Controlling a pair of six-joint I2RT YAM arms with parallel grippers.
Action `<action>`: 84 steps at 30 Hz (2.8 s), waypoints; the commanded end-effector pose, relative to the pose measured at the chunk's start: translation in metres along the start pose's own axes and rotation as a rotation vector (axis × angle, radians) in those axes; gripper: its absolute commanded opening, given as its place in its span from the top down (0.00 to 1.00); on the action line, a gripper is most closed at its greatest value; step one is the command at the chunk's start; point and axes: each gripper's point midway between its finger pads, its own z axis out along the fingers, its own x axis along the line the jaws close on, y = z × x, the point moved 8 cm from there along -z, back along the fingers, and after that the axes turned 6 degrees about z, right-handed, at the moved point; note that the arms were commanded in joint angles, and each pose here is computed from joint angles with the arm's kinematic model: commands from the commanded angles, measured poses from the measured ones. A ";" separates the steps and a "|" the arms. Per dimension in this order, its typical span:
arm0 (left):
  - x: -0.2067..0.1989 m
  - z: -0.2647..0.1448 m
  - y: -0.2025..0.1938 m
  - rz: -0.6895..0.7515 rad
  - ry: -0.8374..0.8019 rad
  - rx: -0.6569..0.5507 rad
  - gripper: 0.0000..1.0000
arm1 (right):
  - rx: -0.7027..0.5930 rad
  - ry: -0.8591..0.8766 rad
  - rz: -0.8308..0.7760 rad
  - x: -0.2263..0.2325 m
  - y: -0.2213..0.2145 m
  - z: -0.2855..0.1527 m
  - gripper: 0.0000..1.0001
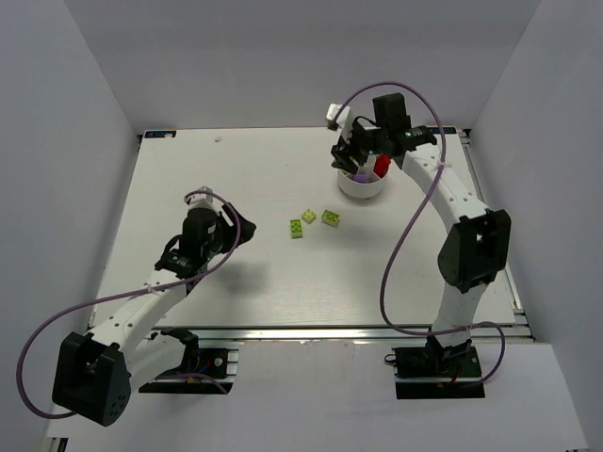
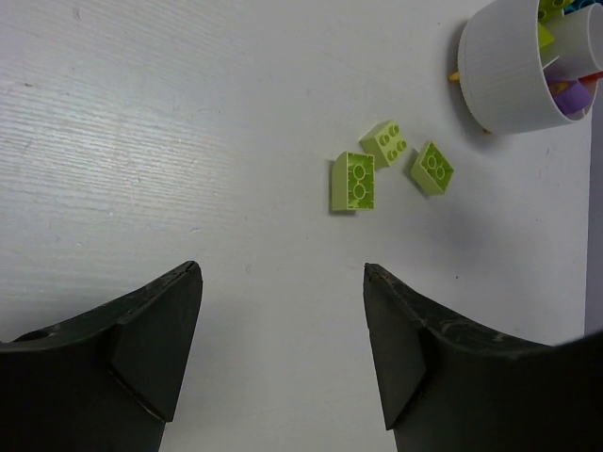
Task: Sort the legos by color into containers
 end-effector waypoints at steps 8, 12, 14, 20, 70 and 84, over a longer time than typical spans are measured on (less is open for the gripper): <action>-0.005 0.000 -0.001 -0.021 -0.042 0.013 0.22 | 0.189 0.179 0.248 0.090 -0.072 0.026 0.39; -0.004 0.001 -0.003 -0.024 -0.040 0.017 0.22 | 0.267 0.115 0.242 0.085 -0.075 0.040 0.29; -0.004 0.002 -0.002 -0.028 -0.038 0.016 0.22 | 0.304 0.093 0.264 0.080 -0.076 0.049 0.27; -0.003 0.000 -0.004 -0.030 -0.033 0.020 0.22 | 0.411 0.030 0.252 0.072 -0.087 0.076 0.24; -0.003 0.001 -0.006 -0.038 -0.040 0.024 0.22 | -0.069 0.011 0.398 0.033 -0.013 -0.005 1.00; -0.003 0.003 -0.009 -0.060 -0.054 0.023 0.22 | -0.437 -0.328 0.554 -0.039 -0.036 -0.037 1.00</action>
